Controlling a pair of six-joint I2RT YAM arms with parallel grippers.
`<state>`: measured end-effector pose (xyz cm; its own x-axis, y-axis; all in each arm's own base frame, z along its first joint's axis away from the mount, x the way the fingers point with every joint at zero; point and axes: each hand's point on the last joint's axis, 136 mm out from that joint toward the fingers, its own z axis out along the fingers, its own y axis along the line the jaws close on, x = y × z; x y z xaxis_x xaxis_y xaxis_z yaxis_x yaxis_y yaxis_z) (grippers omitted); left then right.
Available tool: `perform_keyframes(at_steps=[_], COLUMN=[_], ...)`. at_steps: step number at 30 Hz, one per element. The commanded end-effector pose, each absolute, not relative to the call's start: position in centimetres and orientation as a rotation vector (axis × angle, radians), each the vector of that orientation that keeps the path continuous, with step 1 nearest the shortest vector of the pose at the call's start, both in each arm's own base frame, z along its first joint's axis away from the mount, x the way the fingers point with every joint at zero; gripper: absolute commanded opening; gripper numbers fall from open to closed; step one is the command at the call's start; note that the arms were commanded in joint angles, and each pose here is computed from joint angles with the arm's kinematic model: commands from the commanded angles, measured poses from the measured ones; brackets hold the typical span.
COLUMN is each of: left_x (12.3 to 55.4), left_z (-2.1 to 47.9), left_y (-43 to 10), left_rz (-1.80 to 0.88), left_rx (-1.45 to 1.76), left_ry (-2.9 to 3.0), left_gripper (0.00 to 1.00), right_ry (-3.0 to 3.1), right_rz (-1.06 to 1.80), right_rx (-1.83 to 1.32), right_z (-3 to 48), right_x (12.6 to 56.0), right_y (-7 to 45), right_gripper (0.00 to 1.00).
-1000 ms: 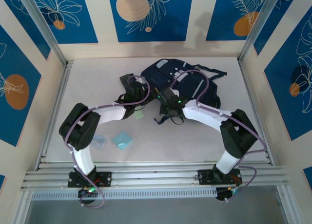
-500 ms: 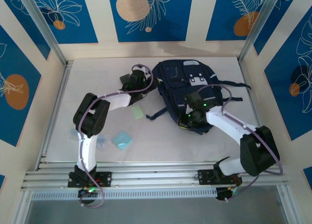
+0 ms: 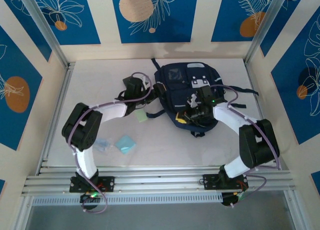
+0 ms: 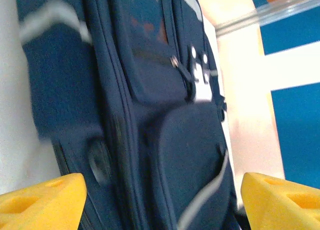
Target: Pack the student bag
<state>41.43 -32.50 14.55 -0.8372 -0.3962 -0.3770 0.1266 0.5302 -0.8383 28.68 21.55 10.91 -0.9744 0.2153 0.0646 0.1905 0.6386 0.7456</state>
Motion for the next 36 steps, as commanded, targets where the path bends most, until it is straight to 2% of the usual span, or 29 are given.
perform_keyframes(at_steps=[1,5,10,13,15,26,32,35,36], left_x=[38.0,37.4,37.9,38.3,38.7,43.4,46.6,46.8,46.6], left_z=[14.5,12.3,10.3,9.9,10.0,11.9,13.5,14.5,14.8], left_y=[-34.1,-35.2,-36.4,-36.4,-36.1,-31.4,-28.9,-28.9,-29.0], left_rz=[-1.37,-1.401,-1.419,-1.392,-1.376,-1.188,-1.061,-1.058,-1.067], left_rx=[-0.218,-0.283,-0.304,-0.294,-0.283,-0.233,-0.202,-0.183,-0.184], left_ry=[2.287,2.324,2.356,2.358,2.35,2.297,2.273,2.266,2.266], left_gripper=[0.81,0.78,0.61,0.3,0.01,0.0,0.0,0.0,0.1], right_ry=[2.649,2.637,2.644,2.656,2.692,3.136,3.082,2.997,2.959], right_rz=[1.487,1.555,1.574,1.585,1.558,0.894,0.397,0.48,0.559], right_rx=[0.188,0.159,0.164,0.165,0.149,0.292,0.383,0.376,0.381], right_z=[15.7,16.3,16.1,15.8,15.3,9.0,8.8,9.9,10.2], right_x=[31.1,30.9,29.7,28.7,27.6,21.2,23.0,25.4,26.2], right_y=[25.0,26.6,27.1,27.0,26.6,14.9,8.2,9.3,10.3], right_gripper=[0.0,0.0,0.0,0.0,0.0,0.0,0.0,0.0,0.0])
